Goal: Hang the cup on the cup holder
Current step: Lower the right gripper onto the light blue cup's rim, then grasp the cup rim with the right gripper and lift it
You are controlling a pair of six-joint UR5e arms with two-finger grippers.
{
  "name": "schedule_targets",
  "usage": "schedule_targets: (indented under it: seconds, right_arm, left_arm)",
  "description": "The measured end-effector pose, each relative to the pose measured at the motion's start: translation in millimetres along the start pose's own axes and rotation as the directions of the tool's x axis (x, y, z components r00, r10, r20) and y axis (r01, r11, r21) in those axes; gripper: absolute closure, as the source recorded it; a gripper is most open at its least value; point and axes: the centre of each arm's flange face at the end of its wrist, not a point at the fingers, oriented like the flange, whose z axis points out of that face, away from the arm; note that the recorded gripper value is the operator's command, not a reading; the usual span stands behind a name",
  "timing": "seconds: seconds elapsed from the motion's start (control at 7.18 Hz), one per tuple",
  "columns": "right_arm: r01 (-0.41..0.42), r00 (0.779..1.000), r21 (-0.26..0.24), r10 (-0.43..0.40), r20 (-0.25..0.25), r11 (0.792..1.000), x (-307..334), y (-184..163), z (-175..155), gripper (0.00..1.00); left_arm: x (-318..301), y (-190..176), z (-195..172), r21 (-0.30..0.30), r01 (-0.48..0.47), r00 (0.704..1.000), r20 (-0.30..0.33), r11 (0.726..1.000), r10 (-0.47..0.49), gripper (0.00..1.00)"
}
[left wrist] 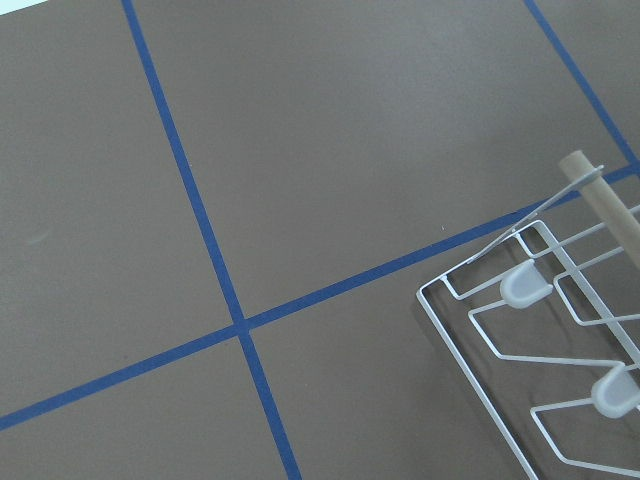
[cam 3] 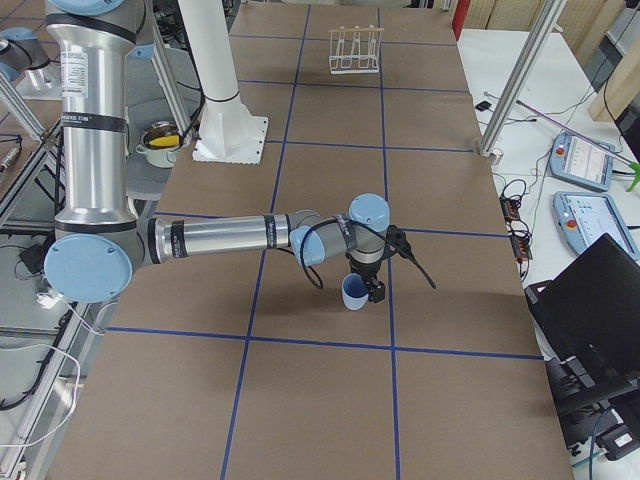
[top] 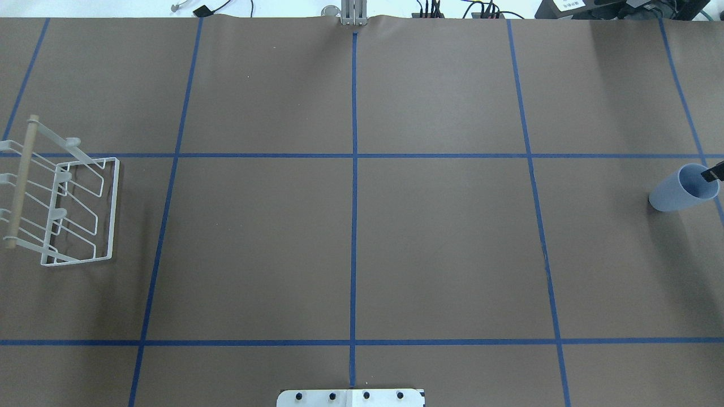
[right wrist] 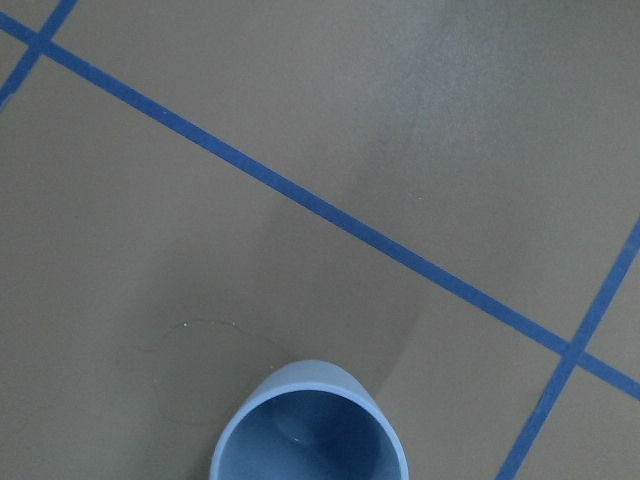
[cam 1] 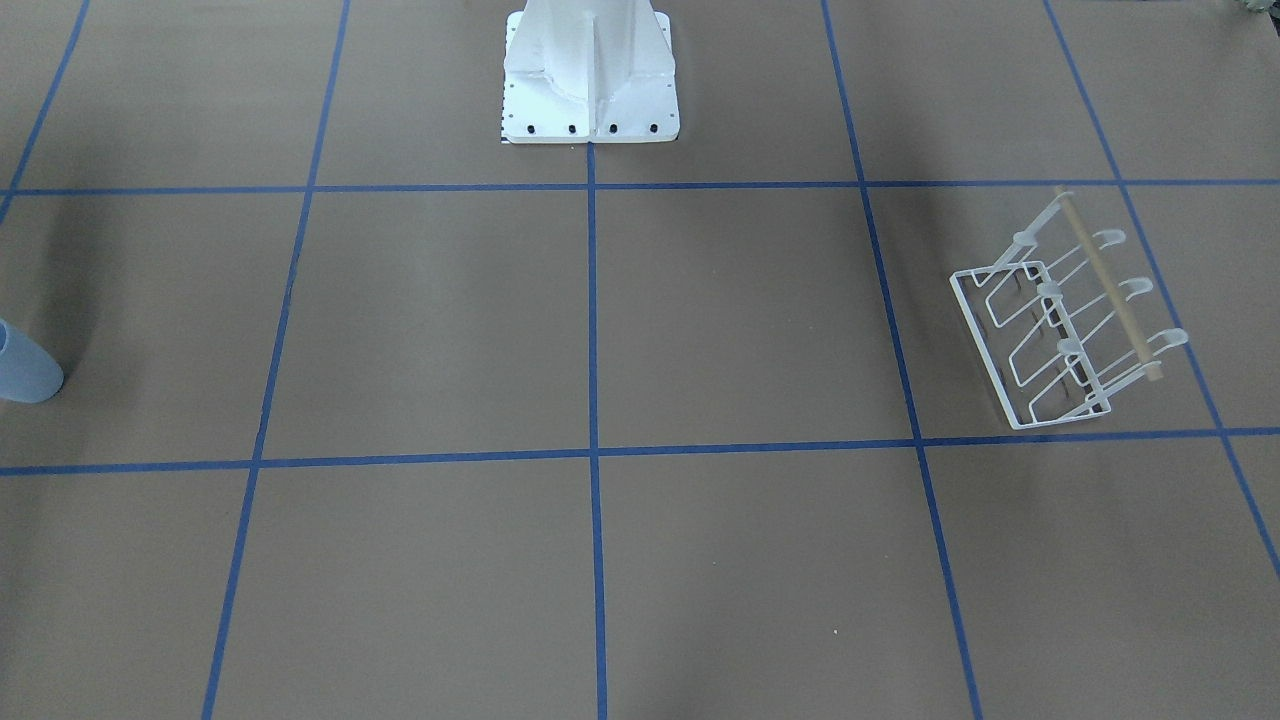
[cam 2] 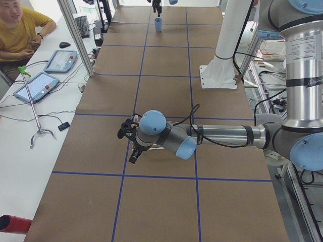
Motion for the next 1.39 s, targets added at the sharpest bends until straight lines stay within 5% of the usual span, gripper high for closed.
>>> schedule_targets:
  seconds: [0.42,0.56,0.84,0.97,1.39]
  right_arm:
    - [-0.02,1.0,-0.026,0.02,0.003,0.999,15,0,18,0.02]
    - [-0.018,1.0,-0.024,0.019,0.004,1.0,20,-3,24,0.13]
    - [-0.013,1.0,-0.017,0.013,0.005,1.0,24,-8,29,0.76]
    - [-0.011,1.0,-0.018,0.011,0.006,1.0,25,-9,31,0.93]
    - [0.013,1.0,-0.031,-0.013,0.014,0.999,18,-10,39,0.94]
  left_arm:
    - [0,0,1,-0.001,-0.002,1.0,0.001,1.0,0.002,0.01]
    - [0,0,1,-0.001,-0.002,1.0,0.001,1.0,0.002,0.01]
    - [0,0,1,-0.001,-0.002,1.0,0.001,1.0,0.002,0.01]
    - [0,0,1,-0.002,-0.002,1.0,0.001,1.0,0.002,0.01]
    - [0,0,1,-0.002,-0.001,1.0,0.001,1.0,0.001,0.01]
